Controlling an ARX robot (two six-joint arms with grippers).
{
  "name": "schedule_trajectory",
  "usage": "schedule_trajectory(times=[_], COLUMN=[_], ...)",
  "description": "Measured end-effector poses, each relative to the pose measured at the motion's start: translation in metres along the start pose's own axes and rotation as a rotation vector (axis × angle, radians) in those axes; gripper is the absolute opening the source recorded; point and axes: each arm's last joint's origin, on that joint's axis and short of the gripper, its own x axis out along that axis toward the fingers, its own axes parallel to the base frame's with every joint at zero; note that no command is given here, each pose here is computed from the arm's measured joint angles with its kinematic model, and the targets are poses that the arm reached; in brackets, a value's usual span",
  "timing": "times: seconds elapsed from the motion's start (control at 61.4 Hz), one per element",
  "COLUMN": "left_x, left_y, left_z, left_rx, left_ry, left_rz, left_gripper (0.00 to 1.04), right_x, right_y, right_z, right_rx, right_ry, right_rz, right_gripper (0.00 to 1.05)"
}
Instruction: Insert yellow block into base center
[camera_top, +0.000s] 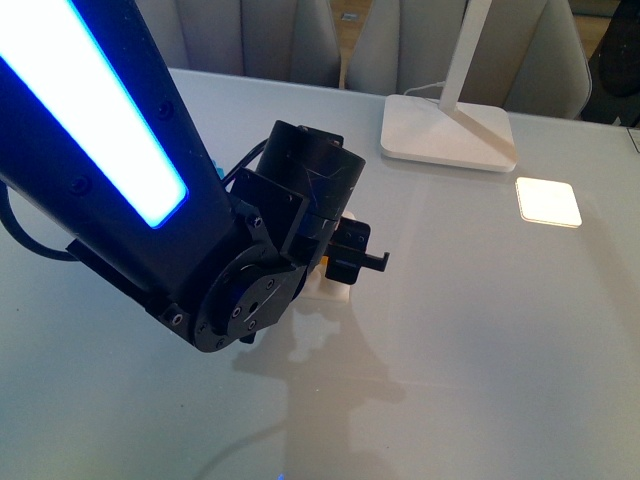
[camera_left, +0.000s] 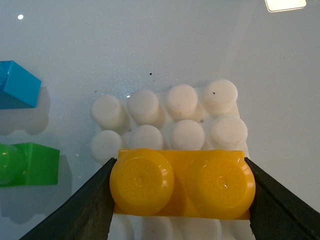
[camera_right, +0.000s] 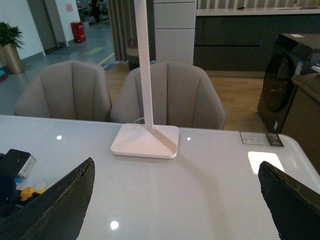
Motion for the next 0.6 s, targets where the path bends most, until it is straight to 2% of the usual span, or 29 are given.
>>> schedule_trajectory(times=[0.603], left_x=[0.0035], left_y=[0.0001], left_z=[-0.0033], left_rx=[0.003], left_ry=[0.017], left_rz=[0.011], left_gripper=[0.63], right_x=[0.0], right_y=[0.0], right_z=[0.0], right_rx=[0.0], right_ry=[0.0], right_rz=[0.0], right_gripper=[0.96])
